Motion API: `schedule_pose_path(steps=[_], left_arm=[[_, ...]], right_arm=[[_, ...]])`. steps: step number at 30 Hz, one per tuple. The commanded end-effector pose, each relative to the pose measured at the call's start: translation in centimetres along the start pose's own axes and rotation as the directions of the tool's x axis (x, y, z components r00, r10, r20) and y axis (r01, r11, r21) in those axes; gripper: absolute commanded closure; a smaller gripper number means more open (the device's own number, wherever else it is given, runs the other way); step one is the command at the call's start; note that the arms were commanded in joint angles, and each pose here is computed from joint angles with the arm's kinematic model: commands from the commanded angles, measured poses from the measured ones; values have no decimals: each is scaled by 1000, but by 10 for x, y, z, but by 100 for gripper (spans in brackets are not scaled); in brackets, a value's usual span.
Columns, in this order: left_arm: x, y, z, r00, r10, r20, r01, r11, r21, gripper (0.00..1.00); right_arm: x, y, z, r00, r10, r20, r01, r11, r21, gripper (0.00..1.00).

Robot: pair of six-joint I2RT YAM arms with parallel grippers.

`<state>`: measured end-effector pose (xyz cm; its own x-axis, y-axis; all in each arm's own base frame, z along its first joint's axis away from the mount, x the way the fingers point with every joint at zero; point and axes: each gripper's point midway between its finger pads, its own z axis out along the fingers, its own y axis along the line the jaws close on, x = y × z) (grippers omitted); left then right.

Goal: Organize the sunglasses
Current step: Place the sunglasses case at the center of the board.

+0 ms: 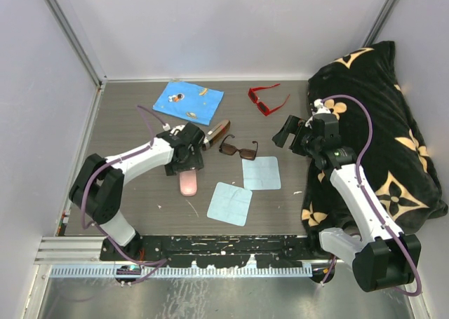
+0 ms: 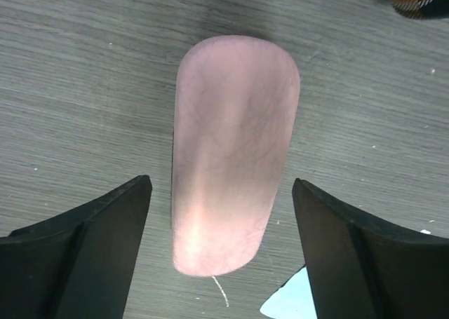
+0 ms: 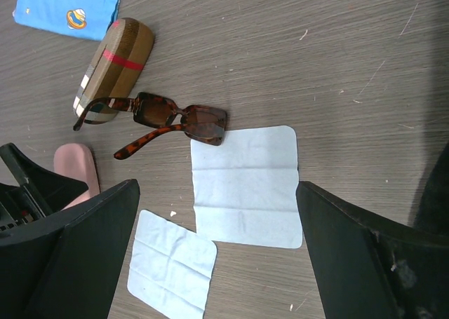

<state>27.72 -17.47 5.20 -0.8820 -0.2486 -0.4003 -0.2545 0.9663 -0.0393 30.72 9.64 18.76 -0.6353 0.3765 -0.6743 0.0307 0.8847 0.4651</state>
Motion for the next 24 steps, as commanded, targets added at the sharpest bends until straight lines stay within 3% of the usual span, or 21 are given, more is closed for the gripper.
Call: schedule_pose_path(steps=[1,5,11,17,24], left_arm=[[-15,-14,-14,998,-20,58,15,997,81,14],[-26,-15,-38,995,-13,95,1,993,122,1],[-55,-19,-103,982,-28,187,-17,972,232,2],[-96,-14,-184,955,-129,266,20,926,378,2],[-145,9,-292,877,-293,381,48,842,538,2]], right_arm=[[-15,7,-9,998,-15,65,16,1000,-16,0],[-18,5,-13,996,-20,83,20,1000,0,0],[-25,-1,-18,994,-42,99,37,998,48,0],[-37,11,-24,992,-64,108,60,997,40,0],[-35,87,-6,978,-199,63,198,980,19,0]])
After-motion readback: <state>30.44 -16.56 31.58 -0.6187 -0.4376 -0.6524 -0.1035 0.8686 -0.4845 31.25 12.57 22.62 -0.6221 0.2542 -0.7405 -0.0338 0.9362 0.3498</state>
